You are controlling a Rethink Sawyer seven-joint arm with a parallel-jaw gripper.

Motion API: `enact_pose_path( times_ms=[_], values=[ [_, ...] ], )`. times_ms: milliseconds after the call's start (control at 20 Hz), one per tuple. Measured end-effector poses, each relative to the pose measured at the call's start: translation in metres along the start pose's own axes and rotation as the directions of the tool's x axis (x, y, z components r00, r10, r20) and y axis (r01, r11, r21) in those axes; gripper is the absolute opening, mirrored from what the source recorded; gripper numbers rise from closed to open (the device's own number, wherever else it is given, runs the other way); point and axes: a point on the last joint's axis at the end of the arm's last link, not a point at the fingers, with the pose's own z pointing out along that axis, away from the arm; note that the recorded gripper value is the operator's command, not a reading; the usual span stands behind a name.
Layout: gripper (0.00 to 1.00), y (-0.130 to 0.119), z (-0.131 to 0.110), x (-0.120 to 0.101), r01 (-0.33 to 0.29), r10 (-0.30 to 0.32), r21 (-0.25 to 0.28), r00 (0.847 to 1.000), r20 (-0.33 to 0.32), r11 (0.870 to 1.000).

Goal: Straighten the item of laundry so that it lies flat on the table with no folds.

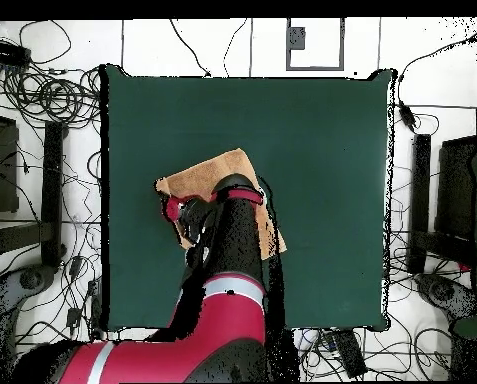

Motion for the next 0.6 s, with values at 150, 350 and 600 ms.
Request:
enact_pose_path(
  times_ms=[150,350,600],
  values=[
    [1.00,0.0016,0.0021,0.0022,-0.019,0.019,-0.007,1.000,0.011,1.000],
    [1.00,0.0027,0.0041,0.0037,-0.031,0.031,-0.013,0.999,0.016,0.999],
    [1.00,0.0032,0.0063,0.0092,-0.045,0.046,-0.019,0.999,0.013,0.999]
  ],
)
